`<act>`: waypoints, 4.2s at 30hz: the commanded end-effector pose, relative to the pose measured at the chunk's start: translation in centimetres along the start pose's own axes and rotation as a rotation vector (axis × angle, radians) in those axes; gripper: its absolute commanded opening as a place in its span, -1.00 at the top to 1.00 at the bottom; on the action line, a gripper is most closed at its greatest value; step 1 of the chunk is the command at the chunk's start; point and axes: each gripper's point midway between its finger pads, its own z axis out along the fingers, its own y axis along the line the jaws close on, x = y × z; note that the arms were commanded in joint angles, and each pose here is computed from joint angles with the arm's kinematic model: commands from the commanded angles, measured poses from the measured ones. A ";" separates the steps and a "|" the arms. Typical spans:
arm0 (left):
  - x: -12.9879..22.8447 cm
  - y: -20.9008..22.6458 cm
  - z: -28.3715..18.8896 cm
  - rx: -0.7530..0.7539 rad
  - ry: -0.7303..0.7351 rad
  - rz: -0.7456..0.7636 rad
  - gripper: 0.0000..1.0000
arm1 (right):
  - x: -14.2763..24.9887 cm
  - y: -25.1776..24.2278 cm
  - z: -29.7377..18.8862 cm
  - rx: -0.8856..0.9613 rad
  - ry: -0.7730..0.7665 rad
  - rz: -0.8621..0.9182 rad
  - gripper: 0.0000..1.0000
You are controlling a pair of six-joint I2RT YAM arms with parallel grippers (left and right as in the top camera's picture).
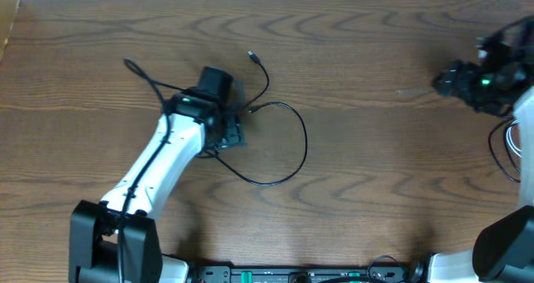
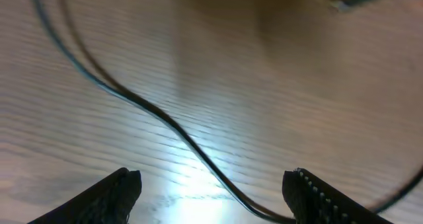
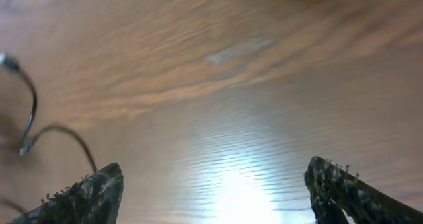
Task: Untangle cables
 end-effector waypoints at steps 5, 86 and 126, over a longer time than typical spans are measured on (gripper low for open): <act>-2.4 4.8 -2.4 -0.005 -0.074 -0.152 -0.57 | 3.0 9.9 1.6 -0.107 0.063 -0.278 -0.70; -1.9 6.3 -2.3 -0.030 -0.040 -0.192 -0.59 | 11.3 -0.2 12.6 0.562 0.402 -0.087 0.98; -1.4 18.3 -3.1 -0.227 -0.038 -0.604 -0.60 | 27.4 32.8 14.6 -0.345 0.237 -1.054 -0.50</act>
